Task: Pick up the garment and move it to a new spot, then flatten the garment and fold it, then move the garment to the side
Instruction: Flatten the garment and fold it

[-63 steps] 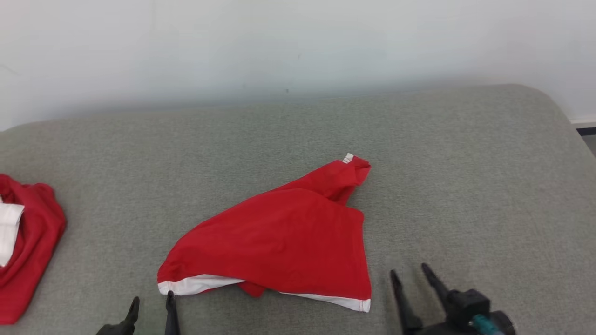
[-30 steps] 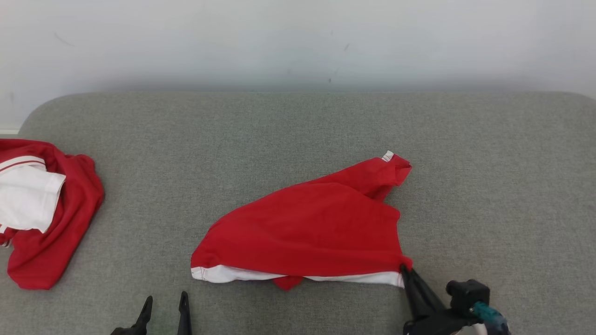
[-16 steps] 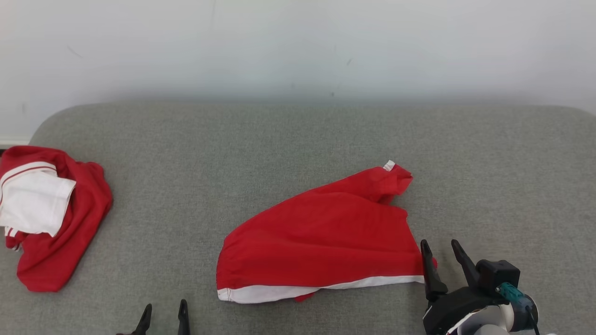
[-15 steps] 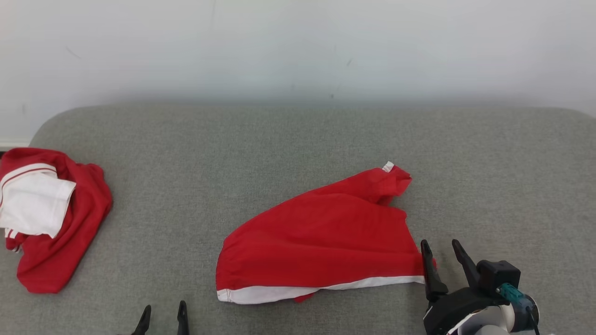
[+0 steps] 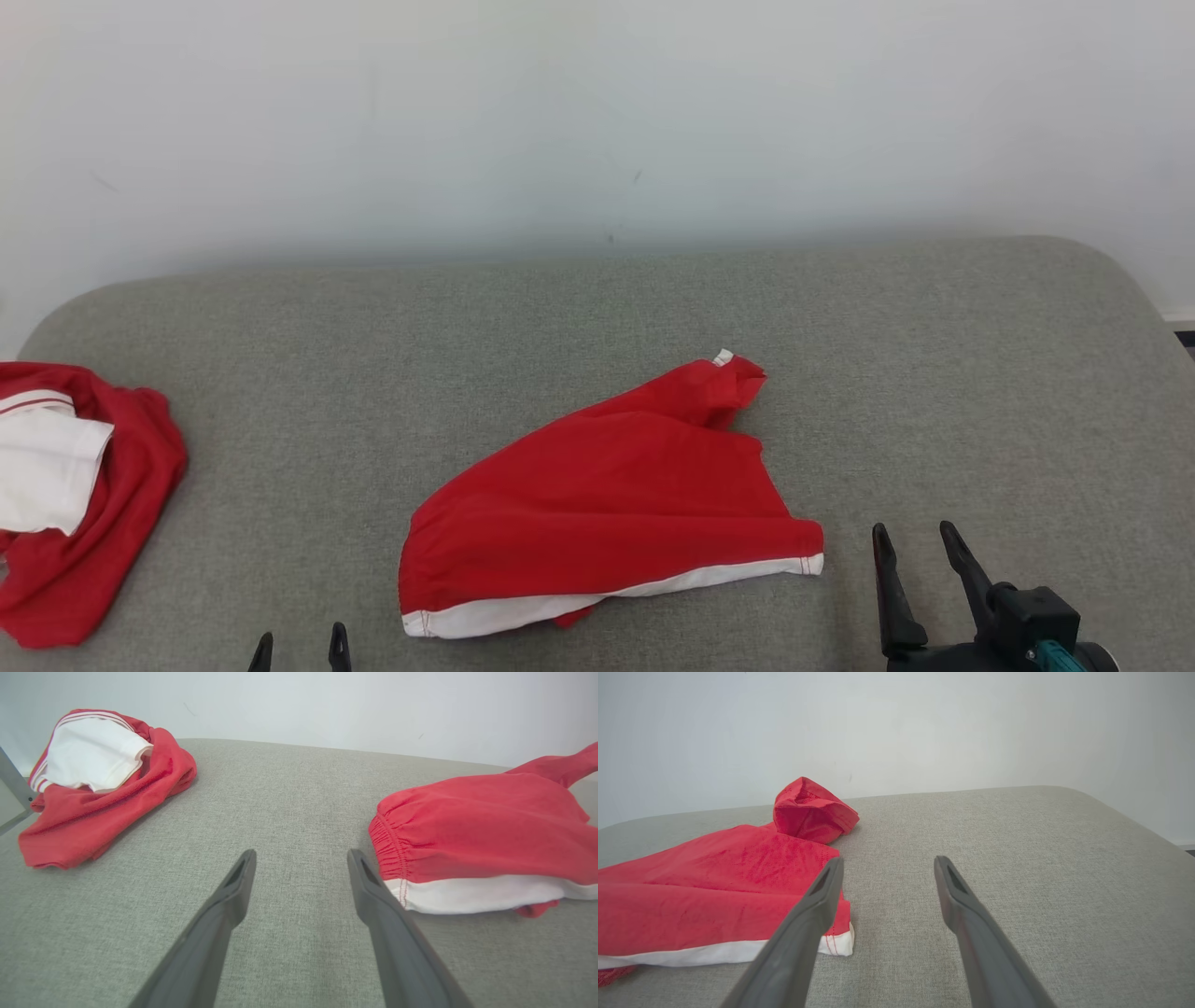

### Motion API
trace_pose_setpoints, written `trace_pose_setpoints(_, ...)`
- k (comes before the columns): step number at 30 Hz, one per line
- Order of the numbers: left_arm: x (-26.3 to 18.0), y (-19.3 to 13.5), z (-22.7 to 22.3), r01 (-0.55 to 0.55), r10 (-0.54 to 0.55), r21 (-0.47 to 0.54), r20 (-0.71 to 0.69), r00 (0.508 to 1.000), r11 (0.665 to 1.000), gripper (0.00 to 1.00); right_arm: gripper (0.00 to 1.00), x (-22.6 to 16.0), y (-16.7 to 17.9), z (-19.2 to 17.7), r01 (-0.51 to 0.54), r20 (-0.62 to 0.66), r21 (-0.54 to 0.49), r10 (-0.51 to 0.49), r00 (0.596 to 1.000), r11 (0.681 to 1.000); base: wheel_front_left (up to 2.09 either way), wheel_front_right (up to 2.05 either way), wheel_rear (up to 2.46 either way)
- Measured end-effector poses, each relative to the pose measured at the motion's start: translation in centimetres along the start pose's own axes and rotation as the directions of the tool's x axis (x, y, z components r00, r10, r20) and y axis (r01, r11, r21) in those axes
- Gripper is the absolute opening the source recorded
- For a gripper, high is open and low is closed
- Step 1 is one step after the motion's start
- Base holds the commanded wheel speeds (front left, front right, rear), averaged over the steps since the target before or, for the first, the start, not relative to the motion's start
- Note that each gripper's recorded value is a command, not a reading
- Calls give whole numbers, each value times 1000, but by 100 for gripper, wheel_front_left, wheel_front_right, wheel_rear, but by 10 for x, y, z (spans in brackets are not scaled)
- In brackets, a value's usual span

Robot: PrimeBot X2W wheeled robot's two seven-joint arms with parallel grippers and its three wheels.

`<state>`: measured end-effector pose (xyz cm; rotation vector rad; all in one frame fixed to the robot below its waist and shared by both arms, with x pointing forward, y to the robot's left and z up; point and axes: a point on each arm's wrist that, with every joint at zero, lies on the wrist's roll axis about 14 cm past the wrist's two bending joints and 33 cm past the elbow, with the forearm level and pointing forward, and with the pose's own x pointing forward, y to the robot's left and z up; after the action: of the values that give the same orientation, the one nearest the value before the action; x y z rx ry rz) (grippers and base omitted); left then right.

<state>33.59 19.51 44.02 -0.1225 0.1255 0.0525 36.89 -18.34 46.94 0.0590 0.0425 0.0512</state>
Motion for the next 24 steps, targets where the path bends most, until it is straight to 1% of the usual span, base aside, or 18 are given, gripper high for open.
trace_pose_setpoints(8,-4,-6,5,24,-24,18,19,1000,1000,100,100,-18,-3,3,16,18,22,-17,1000,1000,0,0,0)
trace_pose_setpoints(14,-9,-9,7,38,-39,36,27,999,999,100,100,-23,7,3,-13,21,19,13,1000,1000,0,0,0)
trace_pose_setpoints(24,-12,-10,3,41,-42,35,16,999,999,100,100,-22,12,-2,-31,6,18,31,1000,999,0,0,0)
